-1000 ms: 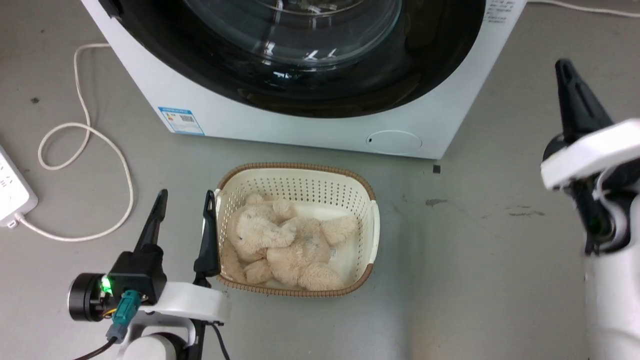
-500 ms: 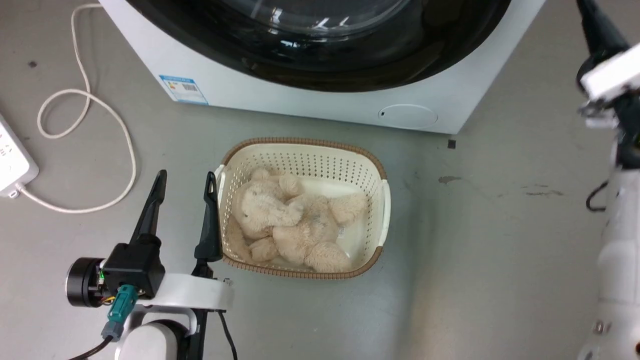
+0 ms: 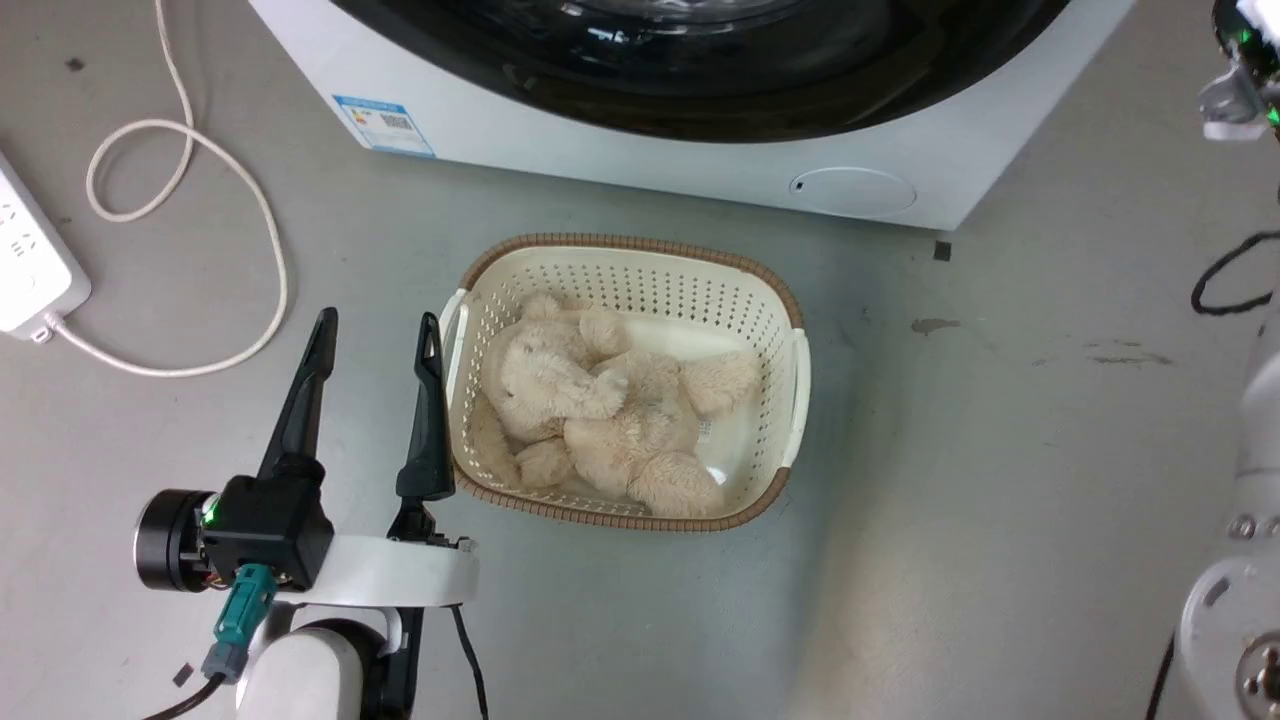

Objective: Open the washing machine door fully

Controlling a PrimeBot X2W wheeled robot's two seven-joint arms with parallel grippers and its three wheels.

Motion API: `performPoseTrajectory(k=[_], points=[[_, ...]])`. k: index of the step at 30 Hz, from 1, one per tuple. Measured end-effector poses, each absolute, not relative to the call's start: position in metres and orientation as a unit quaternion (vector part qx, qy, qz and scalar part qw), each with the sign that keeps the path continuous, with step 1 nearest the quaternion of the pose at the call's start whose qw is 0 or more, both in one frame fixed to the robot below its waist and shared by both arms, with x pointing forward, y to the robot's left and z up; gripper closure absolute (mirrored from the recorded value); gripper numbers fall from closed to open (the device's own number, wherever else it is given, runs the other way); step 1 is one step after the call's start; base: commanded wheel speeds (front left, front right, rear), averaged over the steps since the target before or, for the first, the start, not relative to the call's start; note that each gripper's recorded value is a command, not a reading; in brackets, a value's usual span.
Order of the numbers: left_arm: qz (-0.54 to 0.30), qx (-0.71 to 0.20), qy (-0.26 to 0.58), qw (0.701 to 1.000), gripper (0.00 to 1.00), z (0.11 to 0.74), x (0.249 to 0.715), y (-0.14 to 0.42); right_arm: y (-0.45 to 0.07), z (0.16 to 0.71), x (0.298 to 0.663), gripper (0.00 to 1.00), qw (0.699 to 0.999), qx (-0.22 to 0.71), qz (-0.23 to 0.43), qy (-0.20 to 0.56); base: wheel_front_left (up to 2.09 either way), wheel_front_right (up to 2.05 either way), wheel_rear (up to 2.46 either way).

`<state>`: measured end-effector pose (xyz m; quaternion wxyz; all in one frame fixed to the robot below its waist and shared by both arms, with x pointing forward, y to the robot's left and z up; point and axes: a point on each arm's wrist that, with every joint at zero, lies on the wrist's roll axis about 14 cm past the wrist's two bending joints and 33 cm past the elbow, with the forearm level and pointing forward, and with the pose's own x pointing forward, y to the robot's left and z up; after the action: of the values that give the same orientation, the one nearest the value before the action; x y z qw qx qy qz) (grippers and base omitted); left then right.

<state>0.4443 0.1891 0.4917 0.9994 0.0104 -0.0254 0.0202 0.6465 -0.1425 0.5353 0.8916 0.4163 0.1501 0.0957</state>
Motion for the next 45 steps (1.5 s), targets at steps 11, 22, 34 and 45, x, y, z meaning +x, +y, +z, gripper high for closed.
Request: performPoseTrajectory(k=[11, 22, 34, 45], points=[[0.022, 0.014, -0.024, 0.999, 0.00, 0.483, 0.451, 0.191, -0.123, 0.535, 0.674, 1.00, 0.849, 0.476, 0.125, 0.191, 0.00, 0.00, 0.00], [0.025, 0.013, -0.036, 0.999, 0.00, 0.483, 0.458, 0.192, -0.111, 0.534, 0.686, 1.00, 0.811, 0.514, 0.157, 0.230, 0.00, 0.00, 0.00], [0.021, 0.001, -0.074, 0.997, 0.00, 0.509, 0.453, 0.185, -0.096, 0.533, 0.648, 1.00, 0.767, 0.528, 0.208, 0.300, 0.00, 0.00, 0.00], [0.016, -0.018, -0.075, 0.997, 0.00, 0.522, 0.421, 0.179, -0.085, 0.525, 0.575, 1.00, 0.741, 0.519, 0.241, 0.352, 0.00, 0.00, 0.00]])
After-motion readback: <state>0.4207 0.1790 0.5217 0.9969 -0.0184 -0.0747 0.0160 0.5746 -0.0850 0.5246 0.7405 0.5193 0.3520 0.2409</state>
